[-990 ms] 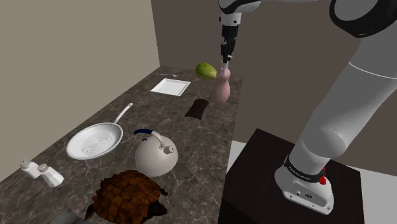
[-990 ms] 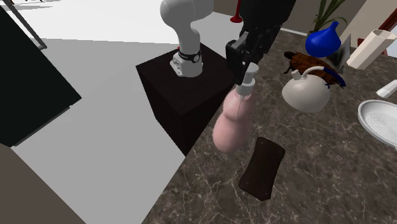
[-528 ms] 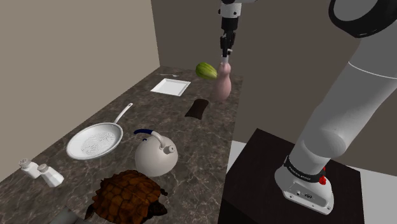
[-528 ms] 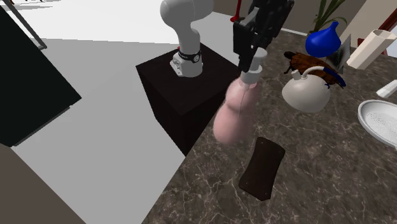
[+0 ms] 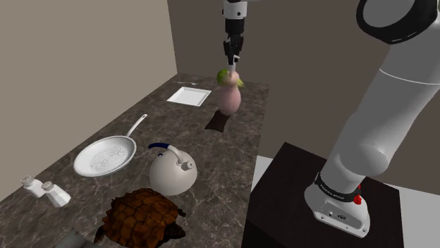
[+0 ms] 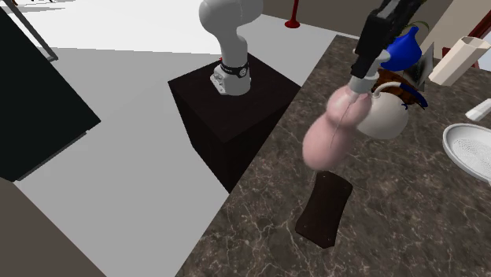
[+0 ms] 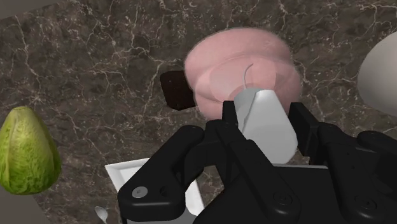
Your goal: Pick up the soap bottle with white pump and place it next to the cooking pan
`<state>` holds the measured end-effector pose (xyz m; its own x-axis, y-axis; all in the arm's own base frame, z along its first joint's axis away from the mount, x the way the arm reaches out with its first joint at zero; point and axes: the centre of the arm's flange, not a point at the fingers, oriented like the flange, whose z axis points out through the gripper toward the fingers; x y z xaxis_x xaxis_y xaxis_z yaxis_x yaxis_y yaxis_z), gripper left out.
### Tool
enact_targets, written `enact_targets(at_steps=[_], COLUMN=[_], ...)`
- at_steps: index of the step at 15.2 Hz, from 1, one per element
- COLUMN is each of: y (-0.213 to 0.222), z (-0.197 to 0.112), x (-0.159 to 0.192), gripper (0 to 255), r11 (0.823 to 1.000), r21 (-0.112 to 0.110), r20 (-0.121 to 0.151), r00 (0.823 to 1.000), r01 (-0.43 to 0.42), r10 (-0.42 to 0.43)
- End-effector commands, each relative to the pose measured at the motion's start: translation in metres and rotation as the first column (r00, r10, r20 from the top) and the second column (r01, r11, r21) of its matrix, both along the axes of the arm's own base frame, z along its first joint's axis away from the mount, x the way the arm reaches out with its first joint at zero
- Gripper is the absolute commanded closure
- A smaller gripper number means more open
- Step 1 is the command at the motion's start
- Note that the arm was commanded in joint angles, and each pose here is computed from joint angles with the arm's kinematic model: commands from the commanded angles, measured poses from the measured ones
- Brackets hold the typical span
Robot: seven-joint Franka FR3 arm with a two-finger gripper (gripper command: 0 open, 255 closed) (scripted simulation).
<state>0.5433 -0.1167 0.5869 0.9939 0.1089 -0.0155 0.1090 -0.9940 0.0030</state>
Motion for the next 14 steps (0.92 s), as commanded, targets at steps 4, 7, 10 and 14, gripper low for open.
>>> enact_targets(at_steps=[4, 7, 10, 14], y=[0.061, 0.097, 0.132, 0.180], z=[-0.001, -0.001, -0.001, -0.001], x=[0.028, 0.045, 0.063, 0.086], gripper=[255, 255, 255, 255], r11=[1.000, 1.000, 1.000, 1.000], r21=[0.000, 0.000, 0.000, 0.000], r20=[0.002, 0.002, 0.002, 0.002], r00=[1.000, 1.000, 1.000, 1.000], r01=[0.001, 0.001, 0.001, 0.001], r10=[-0.001, -0.001, -0.001, -0.001])
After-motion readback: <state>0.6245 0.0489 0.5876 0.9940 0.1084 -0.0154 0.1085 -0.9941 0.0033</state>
